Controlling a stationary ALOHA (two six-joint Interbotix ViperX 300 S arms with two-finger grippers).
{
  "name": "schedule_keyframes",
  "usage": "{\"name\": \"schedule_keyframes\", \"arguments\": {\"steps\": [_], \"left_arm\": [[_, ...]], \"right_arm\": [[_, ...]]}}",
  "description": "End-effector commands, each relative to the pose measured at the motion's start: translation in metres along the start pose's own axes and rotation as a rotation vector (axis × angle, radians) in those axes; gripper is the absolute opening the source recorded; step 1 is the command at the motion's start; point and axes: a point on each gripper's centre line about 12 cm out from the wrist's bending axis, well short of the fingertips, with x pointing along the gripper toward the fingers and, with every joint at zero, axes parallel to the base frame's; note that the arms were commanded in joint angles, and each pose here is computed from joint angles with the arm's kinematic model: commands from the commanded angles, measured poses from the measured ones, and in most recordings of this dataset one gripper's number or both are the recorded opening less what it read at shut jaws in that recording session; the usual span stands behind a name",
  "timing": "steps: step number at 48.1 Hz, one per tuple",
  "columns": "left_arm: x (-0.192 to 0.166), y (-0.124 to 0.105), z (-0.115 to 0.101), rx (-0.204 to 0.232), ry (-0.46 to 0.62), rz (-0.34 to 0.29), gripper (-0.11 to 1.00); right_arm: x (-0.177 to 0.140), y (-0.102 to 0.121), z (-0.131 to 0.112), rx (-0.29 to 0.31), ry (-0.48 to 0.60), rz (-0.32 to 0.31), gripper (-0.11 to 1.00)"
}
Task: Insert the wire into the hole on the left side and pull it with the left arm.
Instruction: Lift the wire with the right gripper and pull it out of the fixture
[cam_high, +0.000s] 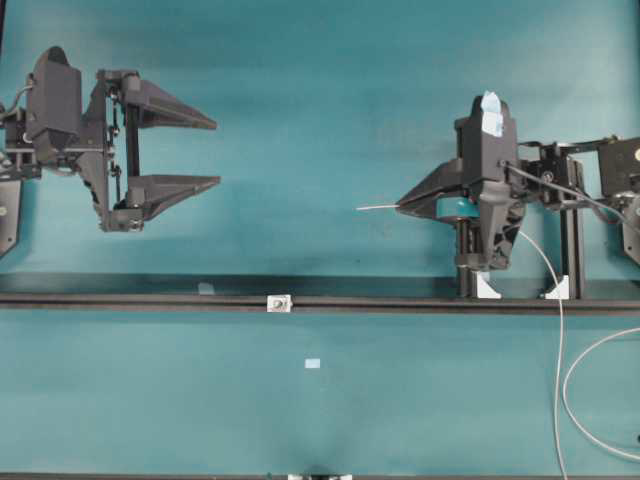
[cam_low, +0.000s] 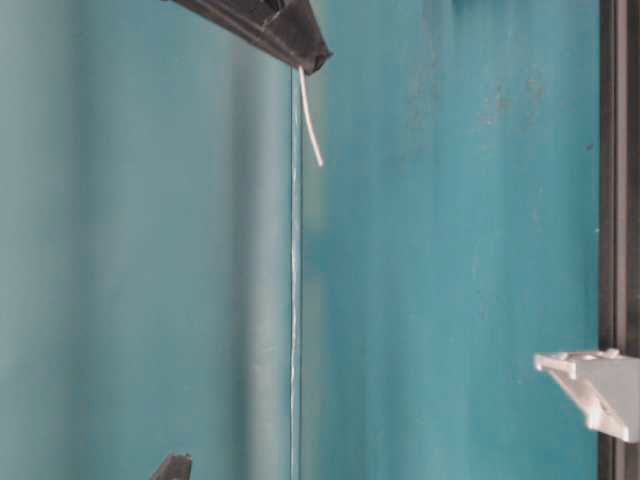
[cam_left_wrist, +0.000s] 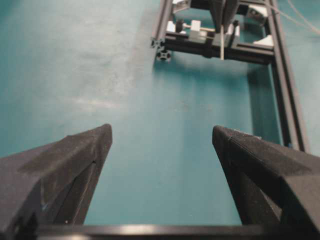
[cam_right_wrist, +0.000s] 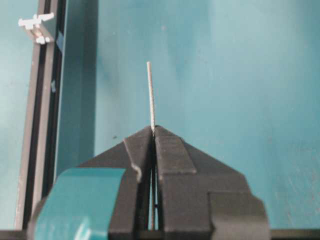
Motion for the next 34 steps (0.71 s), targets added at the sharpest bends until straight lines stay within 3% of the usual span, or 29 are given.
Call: {"name": "schedule_keyframes", "arguments": {"steps": [1,6,21,34], "left_arm": [[0.001,-0.003,0.005,-0.020,-0.021,-0.010,0.60],[0.002,-0.007,0.001,-0.040,-0.013,-0.025,0.60],[0.001,-0.027,-0.007,-0.025,-0.066,-0.099,0.58],[0.003,-0.046,-0.022,-0.011,-0.030,-0.167,0.58]], "right_arm": [[-0.003,0.001,0.004,-0.001,-0.052,0.014,0.03],[-0.005,0.001,0.002,0.005,-0.100,0.029,0.03],[-0.007,0.015,-0.003,0.009,-0.168,0.091,0.03],[0.003,0.035,-0.011,0.018,-0.180,0.147,0.03]]}}
